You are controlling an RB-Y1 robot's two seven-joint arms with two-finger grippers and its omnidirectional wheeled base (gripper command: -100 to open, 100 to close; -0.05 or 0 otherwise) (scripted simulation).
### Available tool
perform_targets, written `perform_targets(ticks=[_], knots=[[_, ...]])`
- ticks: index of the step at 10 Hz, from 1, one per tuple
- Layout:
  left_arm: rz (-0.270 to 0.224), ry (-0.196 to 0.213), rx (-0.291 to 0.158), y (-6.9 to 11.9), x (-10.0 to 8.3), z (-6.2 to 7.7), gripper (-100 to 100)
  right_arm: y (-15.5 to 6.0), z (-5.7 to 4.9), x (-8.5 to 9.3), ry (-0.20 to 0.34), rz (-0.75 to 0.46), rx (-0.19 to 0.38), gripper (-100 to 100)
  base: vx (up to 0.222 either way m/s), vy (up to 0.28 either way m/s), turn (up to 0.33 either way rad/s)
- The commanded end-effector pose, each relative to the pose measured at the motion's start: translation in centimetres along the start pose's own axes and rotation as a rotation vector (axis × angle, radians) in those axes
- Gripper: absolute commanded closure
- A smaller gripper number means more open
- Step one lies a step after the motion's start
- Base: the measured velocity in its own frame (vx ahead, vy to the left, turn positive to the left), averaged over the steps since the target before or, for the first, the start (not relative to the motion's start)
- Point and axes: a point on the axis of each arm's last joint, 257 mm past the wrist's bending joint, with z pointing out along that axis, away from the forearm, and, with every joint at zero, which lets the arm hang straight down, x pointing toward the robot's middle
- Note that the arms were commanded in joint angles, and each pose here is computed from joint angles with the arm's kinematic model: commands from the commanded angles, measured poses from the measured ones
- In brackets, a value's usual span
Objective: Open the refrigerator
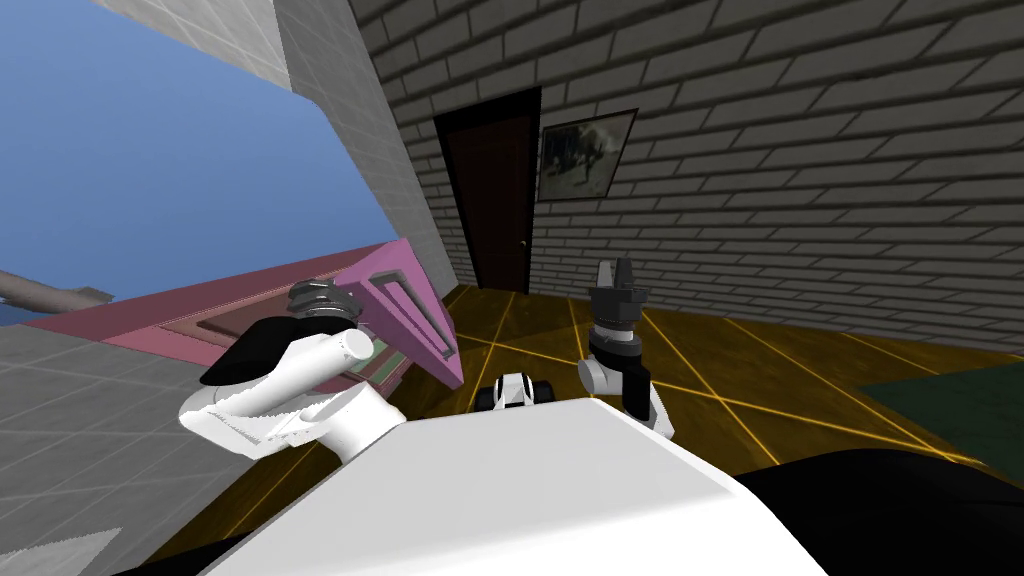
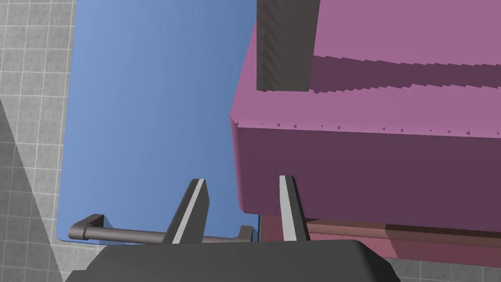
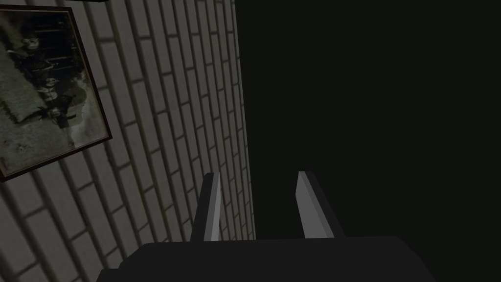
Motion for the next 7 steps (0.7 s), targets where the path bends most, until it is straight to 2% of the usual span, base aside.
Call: perform_targets(ticks=[1,2,3,4,5,6,7], knots=[[0.003,-0.04,-0.007,0.3,-1.4,0.0,100,0.0,0.0,0.0,0.0,0.0,0.0,0,0.116,-0.17,0.025],[0.005,-0.075,0.0,0.0,-2.7,0.0,100,0.0,0.0,0.0,0.0,0.0,0.0,0,0.186,-0.315,0.055],[0.005,-0.075,0.0,0.0,-2.7,0.0,100,0.0,0.0,0.0,0.0,0.0,0.0,0,0.183,-0.244,0.063],[0.007,-0.11,0.008,-0.3,-3.9,0.0,100,0.0,0.0,0.0,0.0,0.0,0.0,0,0.199,-0.174,0.03],[0.007,-0.11,0.008,-0.3,-3.9,0.0,100,0.0,0.0,0.0,0.0,0.0,0.0,0,0.198,-0.141,0.03],[0.009,-0.145,0.016,-0.5,-5.2,-0.1,100,0.0,0.0,0.0,0.0,0.0,0.0,0,0.223,-0.211,0.024],[0.009,-0.145,0.016,-0.5,-5.2,-0.1,100,0.0,0.0,0.0,0.0,0.0,0.0,0,0.154,-0.191,0.036]])
